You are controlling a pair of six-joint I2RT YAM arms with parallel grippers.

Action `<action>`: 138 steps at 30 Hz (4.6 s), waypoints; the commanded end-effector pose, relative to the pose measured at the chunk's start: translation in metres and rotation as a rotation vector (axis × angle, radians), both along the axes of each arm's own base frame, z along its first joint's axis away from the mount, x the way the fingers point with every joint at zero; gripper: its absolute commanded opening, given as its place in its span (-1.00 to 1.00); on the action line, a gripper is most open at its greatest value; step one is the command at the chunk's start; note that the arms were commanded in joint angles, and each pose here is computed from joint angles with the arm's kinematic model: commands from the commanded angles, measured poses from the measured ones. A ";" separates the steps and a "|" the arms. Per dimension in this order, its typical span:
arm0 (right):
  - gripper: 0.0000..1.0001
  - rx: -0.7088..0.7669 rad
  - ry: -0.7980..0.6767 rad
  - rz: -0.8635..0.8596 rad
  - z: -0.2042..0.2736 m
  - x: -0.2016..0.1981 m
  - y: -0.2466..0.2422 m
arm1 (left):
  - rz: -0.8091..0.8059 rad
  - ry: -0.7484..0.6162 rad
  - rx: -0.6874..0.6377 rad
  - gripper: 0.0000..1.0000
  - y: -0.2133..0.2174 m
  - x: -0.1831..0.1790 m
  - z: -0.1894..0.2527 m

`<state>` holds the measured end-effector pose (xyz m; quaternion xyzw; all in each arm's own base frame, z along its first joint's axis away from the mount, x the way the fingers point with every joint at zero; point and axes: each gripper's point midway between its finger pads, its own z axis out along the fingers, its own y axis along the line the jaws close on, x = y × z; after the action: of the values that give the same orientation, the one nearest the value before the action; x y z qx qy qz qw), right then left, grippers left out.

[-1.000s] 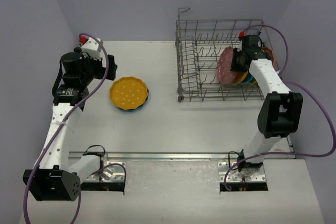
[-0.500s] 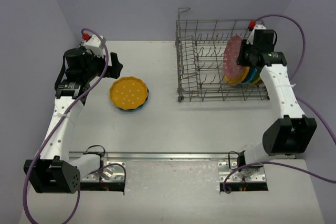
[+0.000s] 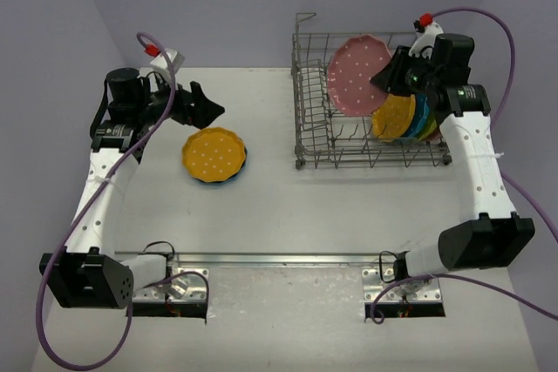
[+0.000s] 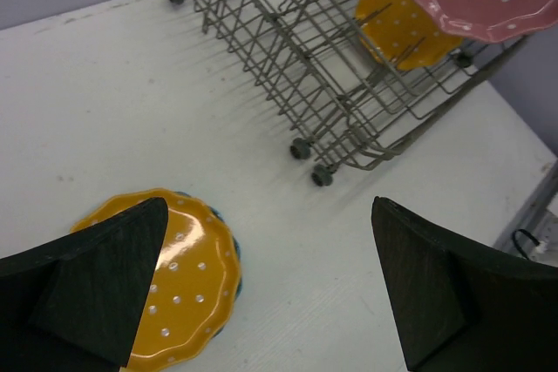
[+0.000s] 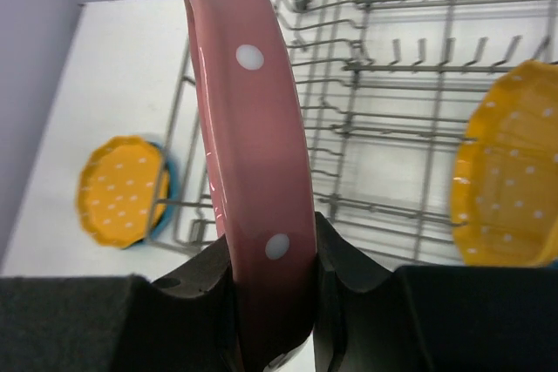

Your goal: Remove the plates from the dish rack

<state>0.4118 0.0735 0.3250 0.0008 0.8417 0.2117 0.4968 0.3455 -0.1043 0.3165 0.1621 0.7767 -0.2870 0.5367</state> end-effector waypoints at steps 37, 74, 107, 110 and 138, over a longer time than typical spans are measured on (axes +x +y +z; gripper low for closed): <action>-1.00 0.453 0.009 0.753 0.020 -0.128 0.170 | -0.568 0.303 -0.309 0.22 -0.150 -0.058 0.005; 0.97 0.312 0.010 0.534 0.010 -0.094 0.141 | -0.020 0.665 -0.235 -1.00 0.076 0.034 -0.175; 0.98 -0.269 -0.031 0.047 -0.052 -0.033 0.026 | 0.522 0.060 0.492 1.00 0.148 0.037 -0.078; 0.98 -0.294 -0.025 0.012 -0.066 -0.043 0.007 | 0.524 -0.010 0.439 1.00 0.140 0.027 -0.054; 0.54 -0.338 0.045 -0.181 -0.073 -0.021 -0.072 | 0.459 -0.122 0.406 1.00 0.090 0.007 -0.015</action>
<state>0.3654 0.0101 0.2317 0.0028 0.8790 0.0424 0.4749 0.3523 -0.0104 0.2694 0.0991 0.8257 0.0023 0.5554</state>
